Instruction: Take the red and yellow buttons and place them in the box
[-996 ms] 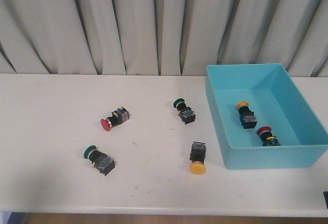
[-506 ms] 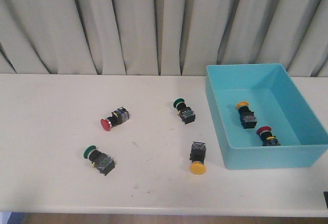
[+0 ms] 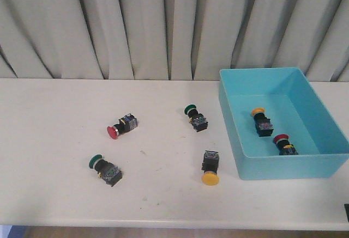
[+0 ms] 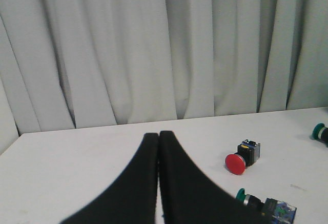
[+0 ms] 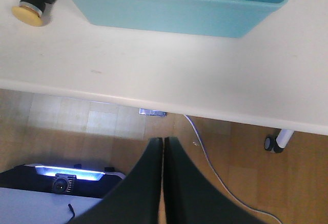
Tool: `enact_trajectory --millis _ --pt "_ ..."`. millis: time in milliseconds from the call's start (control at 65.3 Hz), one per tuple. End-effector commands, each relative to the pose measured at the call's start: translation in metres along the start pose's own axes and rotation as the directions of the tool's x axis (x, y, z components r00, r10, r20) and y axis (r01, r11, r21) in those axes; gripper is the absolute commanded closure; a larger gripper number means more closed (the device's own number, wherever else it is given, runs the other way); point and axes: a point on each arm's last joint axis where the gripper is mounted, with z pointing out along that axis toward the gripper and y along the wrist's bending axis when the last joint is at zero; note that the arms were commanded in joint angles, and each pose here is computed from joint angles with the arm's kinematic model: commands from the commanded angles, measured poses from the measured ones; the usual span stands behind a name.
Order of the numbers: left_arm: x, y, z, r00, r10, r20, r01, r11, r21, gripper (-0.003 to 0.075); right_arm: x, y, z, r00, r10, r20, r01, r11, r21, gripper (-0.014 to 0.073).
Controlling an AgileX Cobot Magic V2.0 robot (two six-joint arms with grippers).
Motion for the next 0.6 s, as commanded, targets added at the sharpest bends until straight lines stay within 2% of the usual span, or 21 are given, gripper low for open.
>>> enact_trajectory --millis 0,582 --pt "0.0087 -0.0011 -0.0002 0.999 -0.003 0.044 0.003 1.000 0.018 0.0727 -0.0079 -0.0012 -0.0065 0.998 0.000 0.067 -0.001 1.000 0.009 0.0603" --pt "0.0089 -0.0011 -0.0002 0.999 0.003 0.042 -0.003 1.000 0.017 0.0727 -0.0079 -0.0012 -0.0065 0.998 0.000 0.067 -0.001 1.000 0.009 0.0603"
